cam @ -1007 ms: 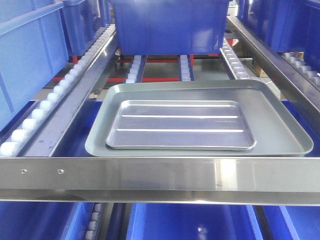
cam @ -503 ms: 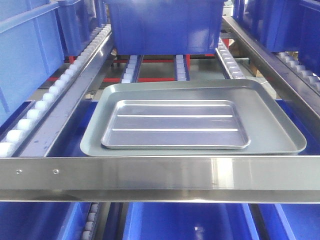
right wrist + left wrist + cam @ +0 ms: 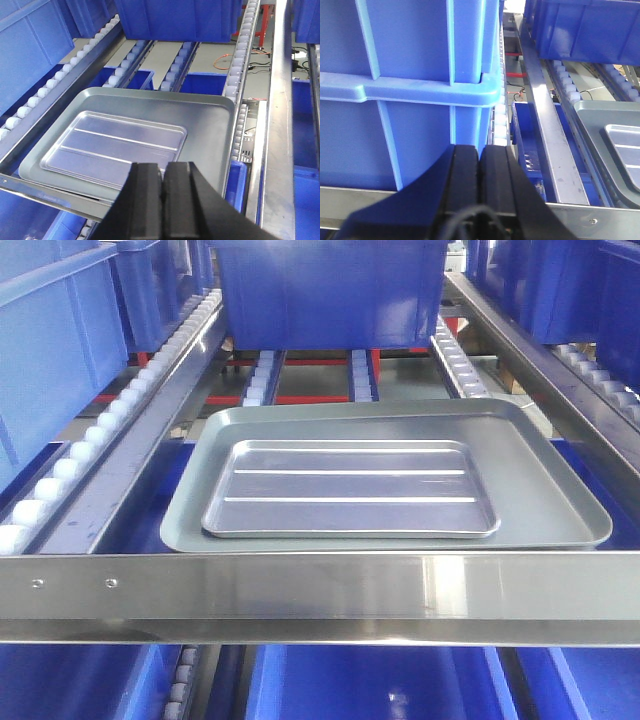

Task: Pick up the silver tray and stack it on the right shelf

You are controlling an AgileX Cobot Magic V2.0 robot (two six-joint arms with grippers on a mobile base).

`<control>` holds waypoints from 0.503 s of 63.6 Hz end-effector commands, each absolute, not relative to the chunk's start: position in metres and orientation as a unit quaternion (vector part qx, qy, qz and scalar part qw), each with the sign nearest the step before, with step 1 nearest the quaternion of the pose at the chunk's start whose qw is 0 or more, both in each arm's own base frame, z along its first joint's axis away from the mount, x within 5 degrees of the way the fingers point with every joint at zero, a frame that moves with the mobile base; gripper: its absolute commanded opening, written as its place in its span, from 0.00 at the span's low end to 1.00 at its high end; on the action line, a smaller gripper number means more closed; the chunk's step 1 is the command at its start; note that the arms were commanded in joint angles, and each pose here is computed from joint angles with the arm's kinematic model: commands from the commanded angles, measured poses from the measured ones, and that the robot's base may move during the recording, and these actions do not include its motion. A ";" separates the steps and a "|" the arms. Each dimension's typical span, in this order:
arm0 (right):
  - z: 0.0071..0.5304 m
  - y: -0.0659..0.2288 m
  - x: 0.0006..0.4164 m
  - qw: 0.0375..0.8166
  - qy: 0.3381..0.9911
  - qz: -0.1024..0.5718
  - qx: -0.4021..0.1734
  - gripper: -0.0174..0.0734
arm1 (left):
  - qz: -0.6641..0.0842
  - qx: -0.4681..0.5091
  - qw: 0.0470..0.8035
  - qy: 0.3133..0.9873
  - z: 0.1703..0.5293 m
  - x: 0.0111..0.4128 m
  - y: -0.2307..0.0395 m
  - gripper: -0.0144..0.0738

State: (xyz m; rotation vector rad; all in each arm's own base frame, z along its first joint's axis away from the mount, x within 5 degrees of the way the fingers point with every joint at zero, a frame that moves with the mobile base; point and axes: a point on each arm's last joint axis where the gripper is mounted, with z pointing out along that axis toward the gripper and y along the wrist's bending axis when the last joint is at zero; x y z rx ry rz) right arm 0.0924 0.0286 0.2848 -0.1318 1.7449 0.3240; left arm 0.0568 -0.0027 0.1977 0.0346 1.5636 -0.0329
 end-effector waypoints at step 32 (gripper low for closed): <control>0.239 0.000 0.061 0.714 0.700 0.016 0.016 0.25 | -0.013 0.009 0.735 0.678 0.198 0.057 -0.002 0.05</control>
